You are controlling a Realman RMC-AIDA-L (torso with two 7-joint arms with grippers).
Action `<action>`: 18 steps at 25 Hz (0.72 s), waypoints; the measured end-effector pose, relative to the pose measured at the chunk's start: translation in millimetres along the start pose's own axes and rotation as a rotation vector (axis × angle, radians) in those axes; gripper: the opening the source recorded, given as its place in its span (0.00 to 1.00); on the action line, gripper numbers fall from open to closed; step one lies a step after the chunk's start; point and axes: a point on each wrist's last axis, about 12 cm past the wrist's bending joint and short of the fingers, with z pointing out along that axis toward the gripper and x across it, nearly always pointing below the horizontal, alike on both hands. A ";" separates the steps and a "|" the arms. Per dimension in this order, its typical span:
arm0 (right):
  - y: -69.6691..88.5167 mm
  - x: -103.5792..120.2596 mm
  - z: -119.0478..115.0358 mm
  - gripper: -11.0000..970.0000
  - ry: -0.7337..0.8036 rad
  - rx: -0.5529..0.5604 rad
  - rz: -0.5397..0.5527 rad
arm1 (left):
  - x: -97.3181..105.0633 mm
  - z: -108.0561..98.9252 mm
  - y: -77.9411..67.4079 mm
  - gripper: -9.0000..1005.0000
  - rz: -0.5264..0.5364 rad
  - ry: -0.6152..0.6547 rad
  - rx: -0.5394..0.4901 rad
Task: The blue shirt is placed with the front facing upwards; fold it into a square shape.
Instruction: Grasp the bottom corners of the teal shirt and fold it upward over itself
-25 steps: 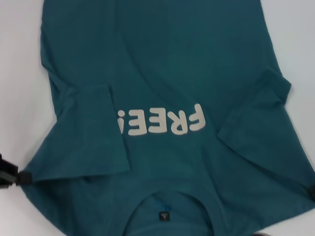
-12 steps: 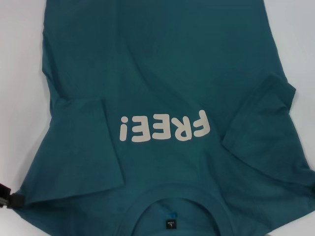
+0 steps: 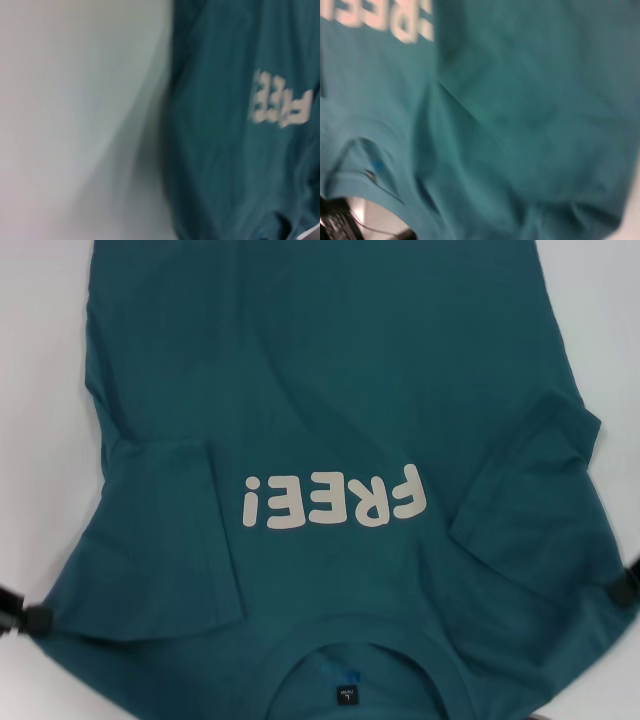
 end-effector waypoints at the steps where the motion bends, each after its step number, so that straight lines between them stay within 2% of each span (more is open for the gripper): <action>1: 2.9 -3.3 -2.2 0.03 -0.021 -0.014 -0.014 | -3.8 -1.1 -3.0 0.01 0.012 -0.007 0.008; 7: 25.1 -28.3 -16.9 0.03 -0.175 -0.135 -0.079 | -40.5 -9.7 -25.0 0.01 0.011 -0.108 0.061; 10: 31.7 -38.6 -26.1 0.03 -0.274 -0.181 -0.074 | -59.4 -13.1 -38.2 0.01 0.016 -0.173 0.077; 11: 31.7 -38.6 -26.1 0.03 -0.274 -0.181 -0.074 | -65.4 -13.8 -42.2 0.01 0.017 -0.194 0.078; 12: 31.8 -45.8 -38.0 0.03 -0.379 -0.197 -0.056 | -72.1 -14.7 -46.3 0.01 0.018 -0.217 0.074; 14: 30.6 -48.2 -42.5 0.03 -0.420 -0.199 -0.046 | -82.2 -15.9 -51.0 0.01 0.018 -0.251 0.061; 18: 23.6 -55.7 -54.2 0.03 -0.561 -0.196 -0.013 | -102.3 -18.2 -52.3 0.01 0.008 -0.346 0.028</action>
